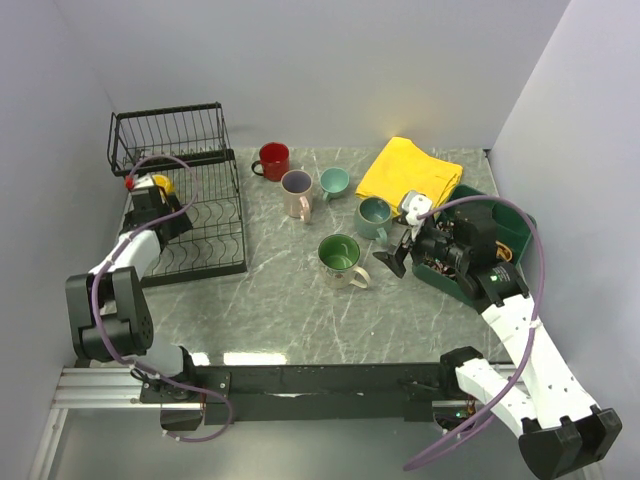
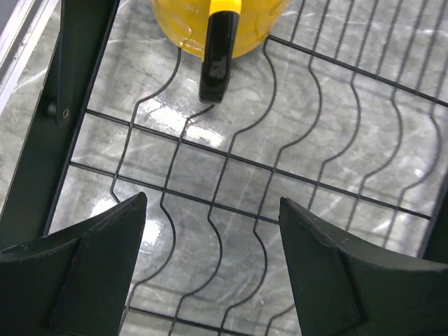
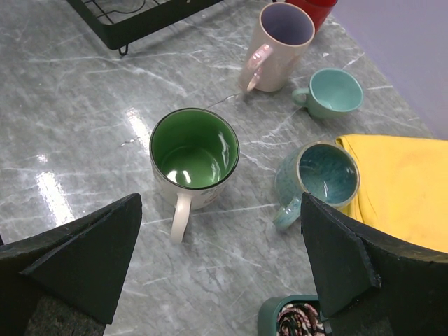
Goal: Load the cups into the dish rack
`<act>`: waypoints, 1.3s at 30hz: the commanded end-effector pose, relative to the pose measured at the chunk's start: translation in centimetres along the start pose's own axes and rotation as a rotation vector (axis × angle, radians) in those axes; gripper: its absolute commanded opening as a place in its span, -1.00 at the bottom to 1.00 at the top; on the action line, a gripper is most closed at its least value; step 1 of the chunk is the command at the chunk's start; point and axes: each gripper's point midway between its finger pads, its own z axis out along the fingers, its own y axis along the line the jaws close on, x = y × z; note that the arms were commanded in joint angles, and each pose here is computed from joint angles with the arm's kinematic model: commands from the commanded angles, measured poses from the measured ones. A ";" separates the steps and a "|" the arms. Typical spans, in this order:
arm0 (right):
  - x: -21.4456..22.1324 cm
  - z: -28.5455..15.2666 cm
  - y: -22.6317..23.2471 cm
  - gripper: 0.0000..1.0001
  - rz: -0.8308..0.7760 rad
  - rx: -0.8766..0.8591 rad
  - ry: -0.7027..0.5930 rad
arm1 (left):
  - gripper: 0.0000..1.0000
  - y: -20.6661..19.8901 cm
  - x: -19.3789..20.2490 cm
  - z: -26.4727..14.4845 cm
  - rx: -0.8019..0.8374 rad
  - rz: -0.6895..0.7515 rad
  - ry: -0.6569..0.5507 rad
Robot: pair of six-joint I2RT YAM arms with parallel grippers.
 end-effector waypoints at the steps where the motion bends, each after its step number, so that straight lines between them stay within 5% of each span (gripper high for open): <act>1: -0.7 -0.4 -0.1 1.00 -0.025 0.008 -0.032 | 0.63 -1.4 -2.9 -3.1 0.076 -0.051 -0.098; 6: -0.7 -0.4 -0.1 1.00 -0.023 0.008 -0.031 | 0.66 -1.8 -5.7 -7.7 0.143 -0.131 -0.226; 10: -0.6 -0.3 0.0 1.00 -0.023 0.007 -0.029 | 0.52 -0.5 -4.8 -8.3 0.208 -0.274 -0.195; 11: -0.6 -0.4 0.0 1.00 -0.024 0.007 -0.030 | 0.32 -0.3 -4.8 -8.3 0.221 -0.326 -0.192; 12: -0.7 -0.4 0.0 1.00 -0.025 0.007 -0.032 | -0.20 0.8 -4.8 -7.8 0.213 -0.370 -0.185; 15: -0.6 -0.5 0.0 1.00 -0.026 0.009 -0.031 | -0.97 2.0 -4.1 -6.5 0.245 -0.485 -0.133; 27: -0.8 -0.7 0.0 1.00 -0.029 0.011 -0.033 | -0.93 2.4 -4.1 1.2 0.288 -0.683 0.023; 39: -0.8 -0.4 0.0 1.00 -0.022 -0.009 -0.020 | -0.82 2.7 -4.9 5.7 0.263 -0.745 0.040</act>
